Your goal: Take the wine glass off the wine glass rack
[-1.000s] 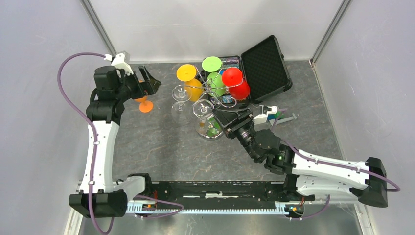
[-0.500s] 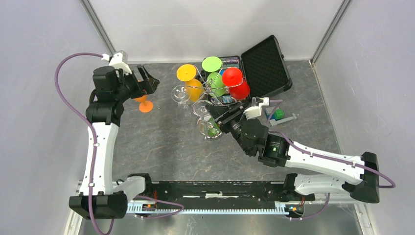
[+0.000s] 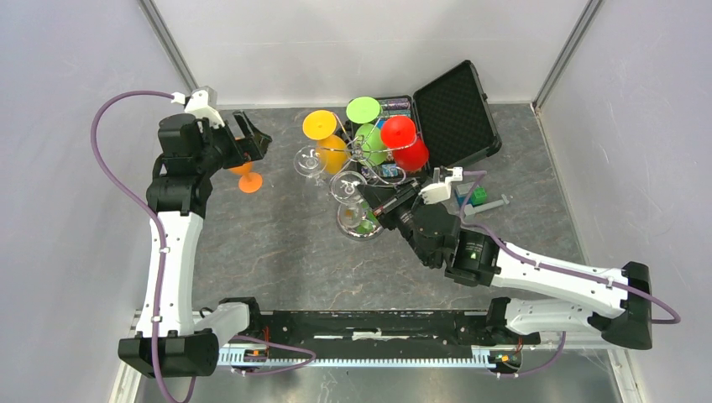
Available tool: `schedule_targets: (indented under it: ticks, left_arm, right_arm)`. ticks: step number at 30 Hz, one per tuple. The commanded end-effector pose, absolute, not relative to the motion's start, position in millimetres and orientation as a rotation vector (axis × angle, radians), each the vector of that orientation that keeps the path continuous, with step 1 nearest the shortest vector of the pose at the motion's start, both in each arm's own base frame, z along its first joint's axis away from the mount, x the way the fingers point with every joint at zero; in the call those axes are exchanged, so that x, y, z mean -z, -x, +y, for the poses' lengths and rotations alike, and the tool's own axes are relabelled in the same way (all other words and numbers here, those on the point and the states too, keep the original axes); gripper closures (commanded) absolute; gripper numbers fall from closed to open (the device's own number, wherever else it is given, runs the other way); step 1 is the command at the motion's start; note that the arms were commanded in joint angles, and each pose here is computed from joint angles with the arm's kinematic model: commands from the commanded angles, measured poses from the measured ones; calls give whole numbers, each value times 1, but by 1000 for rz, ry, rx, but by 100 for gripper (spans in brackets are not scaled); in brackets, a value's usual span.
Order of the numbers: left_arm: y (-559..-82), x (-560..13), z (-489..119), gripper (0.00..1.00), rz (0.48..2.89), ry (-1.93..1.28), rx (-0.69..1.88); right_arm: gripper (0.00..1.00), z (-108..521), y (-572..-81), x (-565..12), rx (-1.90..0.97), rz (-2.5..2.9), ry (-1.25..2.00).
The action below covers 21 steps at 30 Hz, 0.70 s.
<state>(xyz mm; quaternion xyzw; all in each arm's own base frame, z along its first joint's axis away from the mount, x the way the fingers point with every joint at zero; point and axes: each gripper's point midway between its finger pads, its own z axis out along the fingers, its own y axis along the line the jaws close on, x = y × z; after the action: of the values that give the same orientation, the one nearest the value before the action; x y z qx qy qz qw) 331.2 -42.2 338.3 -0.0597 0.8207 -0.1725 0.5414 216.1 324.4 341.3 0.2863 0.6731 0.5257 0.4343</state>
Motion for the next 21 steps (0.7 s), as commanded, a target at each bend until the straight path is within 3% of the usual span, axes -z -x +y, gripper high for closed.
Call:
schedule_targets:
  ticks: [1, 3, 21]
  left_arm:
    - [-333, -357, -41, 0, 1877, 164, 412]
    - [-333, -357, -41, 0, 1877, 163, 411]
    - [-333, -357, -42, 0, 1878, 160, 418]
  right_arm:
    - [93, 315, -218, -361, -1355, 1611, -760]
    - [100, 315, -217, -362, -1379, 1601, -757]
    - [100, 338, -199, -393, -1630, 1542, -683]
